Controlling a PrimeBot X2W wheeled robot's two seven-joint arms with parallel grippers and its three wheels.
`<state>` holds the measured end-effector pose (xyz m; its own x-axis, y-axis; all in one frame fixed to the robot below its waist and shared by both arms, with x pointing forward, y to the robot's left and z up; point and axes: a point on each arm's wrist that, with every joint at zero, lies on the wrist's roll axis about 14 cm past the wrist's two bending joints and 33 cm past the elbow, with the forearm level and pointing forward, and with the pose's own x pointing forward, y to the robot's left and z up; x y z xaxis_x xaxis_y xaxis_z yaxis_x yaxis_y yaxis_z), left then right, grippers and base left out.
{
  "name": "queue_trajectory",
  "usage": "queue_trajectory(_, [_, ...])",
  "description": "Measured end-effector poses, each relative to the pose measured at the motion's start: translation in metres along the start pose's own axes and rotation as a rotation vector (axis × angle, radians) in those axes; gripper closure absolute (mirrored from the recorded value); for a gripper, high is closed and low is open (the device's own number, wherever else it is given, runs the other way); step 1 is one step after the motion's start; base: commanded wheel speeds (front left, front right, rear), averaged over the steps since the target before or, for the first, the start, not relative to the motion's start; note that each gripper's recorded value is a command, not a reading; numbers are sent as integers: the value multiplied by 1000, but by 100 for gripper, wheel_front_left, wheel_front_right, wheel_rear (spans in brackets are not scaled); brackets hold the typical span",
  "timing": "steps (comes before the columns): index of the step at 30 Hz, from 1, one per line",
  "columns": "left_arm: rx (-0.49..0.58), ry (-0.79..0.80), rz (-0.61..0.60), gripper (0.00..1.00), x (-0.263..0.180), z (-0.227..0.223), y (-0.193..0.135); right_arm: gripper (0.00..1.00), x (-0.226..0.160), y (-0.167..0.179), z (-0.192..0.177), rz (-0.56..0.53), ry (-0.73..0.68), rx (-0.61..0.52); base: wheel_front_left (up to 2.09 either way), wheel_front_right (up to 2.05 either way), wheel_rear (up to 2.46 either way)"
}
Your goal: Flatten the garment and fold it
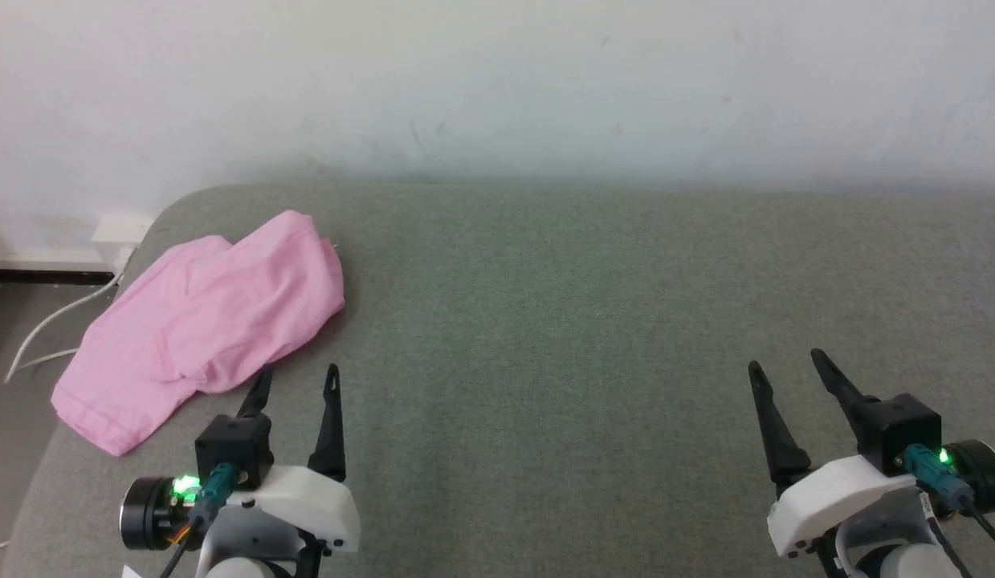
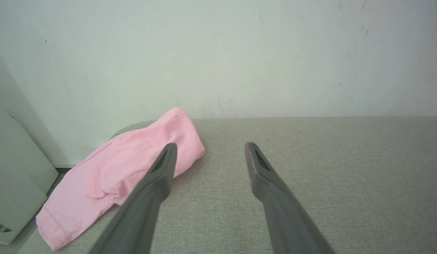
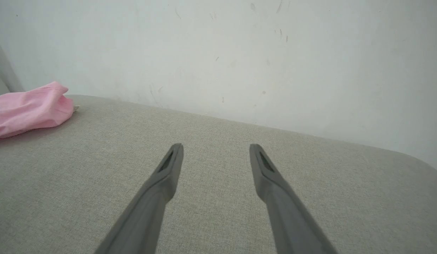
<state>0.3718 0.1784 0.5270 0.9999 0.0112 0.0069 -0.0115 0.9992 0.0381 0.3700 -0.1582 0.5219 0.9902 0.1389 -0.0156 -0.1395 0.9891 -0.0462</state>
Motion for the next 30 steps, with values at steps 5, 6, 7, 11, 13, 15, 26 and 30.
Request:
queue_trajectory(5, [-8, -3, 17, 0, -3, -1, 5, 0, 3, 4, 0, 14, -5, 3, 0, 0, 0])
queue_trajectory(6, [-11, -2, 24, 0, -4, -1, 7, 0, 4, 6, 0, 19, -6, 4, 0, 0, 0])
queue_trajectory(7, [-12, -2, 33, 0, -5, -1, 9, 0, 5, 7, 0, 23, -6, 4, 0, 0, 0])
queue_trajectory(11, [-19, -8, 59, 0, -10, -1, 17, 0, 10, 14, 1, 46, -12, 4, 0, 0, 0])
queue_trajectory(13, [-19, -12, 77, 0, -12, -1, 22, 0, 12, 18, 1, 58, -13, 4, 0, 0, 0])
queue_trajectory(15, [-20, -15, 94, 0, -15, -1, 27, 0, 15, 23, 1, 72, -14, 3, 0, 0, 0])
queue_trajectory(26, [-28, -29, 201, 0, -36, -1, 58, 0, 30, 53, 3, 163, -28, 6, 0, 0, 0])
queue_trajectory(30, [-29, -33, 241, 0, -44, -1, 69, 0, 35, 64, 4, 197, -34, 8, -10, -10, -10])
